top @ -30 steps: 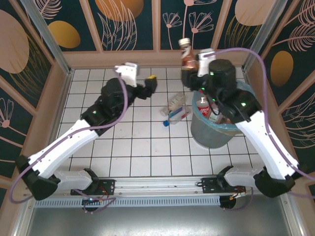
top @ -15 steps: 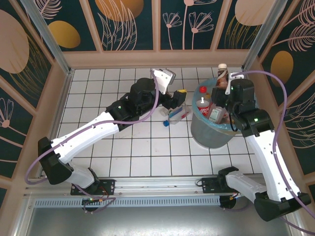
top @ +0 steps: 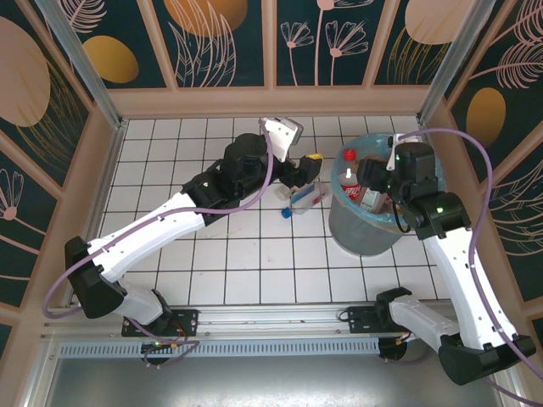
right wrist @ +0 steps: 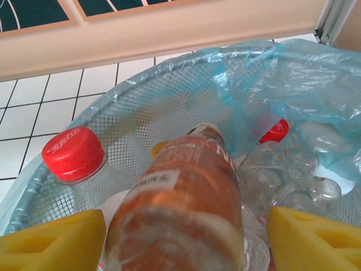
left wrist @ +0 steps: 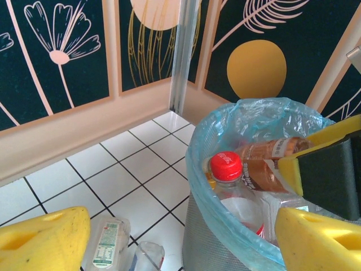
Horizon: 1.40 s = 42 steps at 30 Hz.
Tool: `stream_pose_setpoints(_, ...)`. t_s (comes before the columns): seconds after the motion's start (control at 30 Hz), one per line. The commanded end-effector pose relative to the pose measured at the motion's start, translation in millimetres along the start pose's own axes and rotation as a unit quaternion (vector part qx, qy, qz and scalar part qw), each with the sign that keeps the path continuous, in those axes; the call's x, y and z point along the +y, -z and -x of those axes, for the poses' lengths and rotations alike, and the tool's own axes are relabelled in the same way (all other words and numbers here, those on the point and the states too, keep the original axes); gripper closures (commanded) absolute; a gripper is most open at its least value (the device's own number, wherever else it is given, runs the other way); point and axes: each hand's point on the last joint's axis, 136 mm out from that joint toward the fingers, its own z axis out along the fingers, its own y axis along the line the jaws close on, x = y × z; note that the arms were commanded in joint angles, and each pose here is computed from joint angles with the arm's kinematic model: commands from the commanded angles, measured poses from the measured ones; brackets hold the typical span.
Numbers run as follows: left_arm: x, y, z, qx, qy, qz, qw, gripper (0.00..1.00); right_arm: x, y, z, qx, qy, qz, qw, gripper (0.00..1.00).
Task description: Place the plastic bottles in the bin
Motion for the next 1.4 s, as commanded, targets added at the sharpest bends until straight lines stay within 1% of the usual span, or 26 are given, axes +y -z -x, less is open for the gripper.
stream_pose_setpoints(0.0, -1.3, 2.0, 10.0, -0.012, -0.008, -0.001, 1.000, 0.15, 0.0, 10.9, 18.0, -0.031, -0.007, 0.004, 0.999, 0.30)
stream_pose_setpoints(0.1, -0.1, 1.4, 6.5, -0.010, -0.008, 0.002, 1.000, 0.15, -0.7, 2.9, 16.2, -0.032, -0.004, 0.001, 0.999, 0.38)
stream_pose_setpoints(0.27, 4.4, -0.4, -1.3, -0.003, -0.011, 0.012, 1.000, 0.15, -1.5, -20.6, -5.0, 0.000, -0.006, 0.007, 1.000, 0.51)
stream_pose_setpoints(0.33, 5.5, -0.4, -4.1, 0.000, -0.011, 0.015, 1.000, 0.15, -7.6, -29.6, -12.3, 0.011, -0.010, 0.001, 1.000, 0.54)
stream_pose_setpoints(0.43, 7.4, -0.1, -6.9, 0.002, -0.010, 0.019, 1.000, 0.15, -16.5, -39.1, -19.0, 0.024, -0.022, 0.000, 0.999, 0.54)
stream_pose_setpoints(0.53, 7.8, 0.3, -9.1, 0.004, -0.010, 0.019, 1.000, 0.15, -23.0, -47.0, -26.8, 0.047, -0.033, -0.002, 0.998, 0.52)
stream_pose_setpoints(0.63, 9.4, 2.1, -9.1, 0.003, -0.010, 0.023, 1.000, 0.14, -22.8, -44.7, -24.7, 0.057, -0.041, -0.002, 0.998, 0.35)
stream_pose_setpoints(0.67, 9.8, 2.7, -9.0, 0.001, -0.011, 0.024, 1.000, 0.14, -21.9, -41.1, -20.4, 0.052, -0.042, 0.000, 0.998, 0.32)
stream_pose_setpoints(0.8, 12.4, 4.8, -8.4, -0.004, -0.015, 0.031, 0.999, 0.14, -7.6, -16.6, -2.8, 0.025, -0.046, 0.042, 0.998, 0.33)
stream_pose_setpoints(0.83, 13.3, 5.4, -8.0, -0.005, -0.016, 0.032, 0.999, 0.14, -6.1, -10.8, 1.8, 0.018, -0.047, 0.046, 0.998, 0.31)
stream_pose_setpoints(0.9, 14.2, 5.9, -6.9, -0.008, -0.017, 0.035, 0.999, 0.13, -3.4, 0.7, 12.8, 0.007, -0.046, 0.051, 0.998, 0.23)
stream_pose_setpoints(1.07, 21.0, 10.3, -1.5, -0.018, -0.018, 0.055, 0.998, 0.12, -1.5, 26.7, 45.4, -0.032, -0.046, 0.051, 0.997, 0.17)
stream_pose_setpoints(1.17, 34.2, 18.0, 2.2, -0.028, -0.008, 0.093, 0.995, 0.12, 2.9, 41.0, 64.3, -0.060, -0.049, 0.059, 0.995, 0.16)
stream_pose_setpoints(1.3, 62.6, 28.6, -2.5, -0.030, 0.010, 0.172, 0.985, 0.11, 27.2, 57.7, 85.2, -0.097, -0.047, 0.103, 0.989, 0.25)
stream_pose_setpoints(1.37, 72.0, 29.7, -9.6, -0.020, 0.012, 0.195, 0.980, 0.11, 47.4, 62.1, 91.6, -0.109, -0.038, 0.130, 0.985, 0.29)
